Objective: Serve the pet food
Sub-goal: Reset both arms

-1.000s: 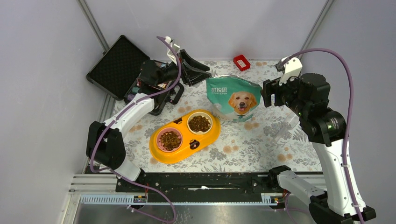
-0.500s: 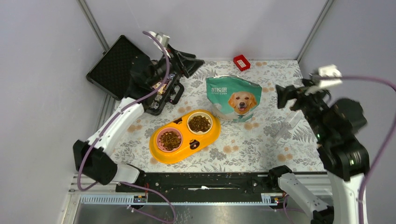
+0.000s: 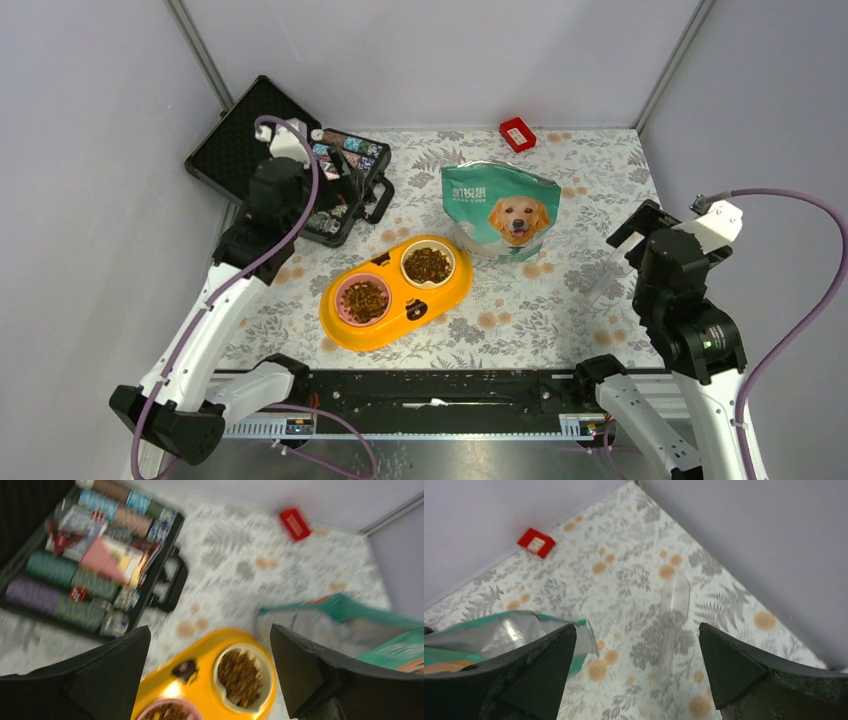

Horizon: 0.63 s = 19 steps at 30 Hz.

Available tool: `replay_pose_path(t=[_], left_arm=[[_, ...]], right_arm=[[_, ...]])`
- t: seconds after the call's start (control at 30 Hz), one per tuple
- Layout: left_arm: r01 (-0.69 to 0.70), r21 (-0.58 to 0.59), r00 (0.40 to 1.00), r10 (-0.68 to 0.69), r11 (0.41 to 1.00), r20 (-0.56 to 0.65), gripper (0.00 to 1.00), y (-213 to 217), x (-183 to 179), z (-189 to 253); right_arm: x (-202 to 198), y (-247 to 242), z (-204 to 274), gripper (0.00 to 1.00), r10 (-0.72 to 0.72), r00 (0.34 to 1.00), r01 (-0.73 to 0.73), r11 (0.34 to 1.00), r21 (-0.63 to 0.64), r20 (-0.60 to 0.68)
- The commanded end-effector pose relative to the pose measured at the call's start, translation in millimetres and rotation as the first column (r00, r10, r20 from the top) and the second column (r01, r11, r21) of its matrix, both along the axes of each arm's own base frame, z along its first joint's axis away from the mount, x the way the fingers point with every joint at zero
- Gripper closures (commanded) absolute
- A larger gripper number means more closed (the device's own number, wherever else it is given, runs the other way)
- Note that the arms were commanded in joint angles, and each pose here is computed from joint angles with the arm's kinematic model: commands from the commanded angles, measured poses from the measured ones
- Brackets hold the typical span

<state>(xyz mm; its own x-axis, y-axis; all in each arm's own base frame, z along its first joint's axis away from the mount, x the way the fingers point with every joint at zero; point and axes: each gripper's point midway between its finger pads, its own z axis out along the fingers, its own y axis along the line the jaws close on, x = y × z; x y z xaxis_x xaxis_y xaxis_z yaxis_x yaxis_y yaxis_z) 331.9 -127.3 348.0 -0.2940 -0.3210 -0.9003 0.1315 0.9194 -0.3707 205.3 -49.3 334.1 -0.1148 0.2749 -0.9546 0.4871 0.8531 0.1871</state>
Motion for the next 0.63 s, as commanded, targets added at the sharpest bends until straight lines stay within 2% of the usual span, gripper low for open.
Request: replay_pose_path(t=[0.0, 0.17, 0.27, 0.43, 0.6], left_arm=[[-0.058, 0.040, 0.981, 0.064, 0.998, -0.184, 0.01, 22.7, -29.6, -52.7], [-0.103, 0.018, 0.927, 0.102, 0.995, -0.361, 0.01, 25.3, -50.1, -104.6], [-0.156, 0.011, 0.894, 0.146, 0.988, -0.424, 0.01, 29.5, -56.5, -132.7], [-0.189, 0.051, 0.839, 0.188, 0.981, -0.511, 0.01, 33.4, -62.7, -160.5], [-0.193, 0.082, 0.820, 0.206, 0.978, -0.534, 0.01, 36.0, -62.7, -167.5]], right_arm=[[-24.7, -9.8, -50.0, 0.00, -0.162, 0.977, 0.181, 0.975, 0.133, -0.142], [-35.3, 15.5, -105.5, 0.00, -0.077, 0.954, 0.155, 0.954, 0.256, -0.290], [-47.2, 19.8, -124.5, 0.00, -0.096, 0.931, 0.212, 0.928, 0.307, -0.352], [-54.4, 8.4, -139.2, 0.00, -0.140, 0.914, 0.244, 0.940, 0.240, -0.380], [-49.1, 7.1, -146.0, 0.00, -0.126, 0.924, 0.213, 0.953, 0.214, -0.361]])
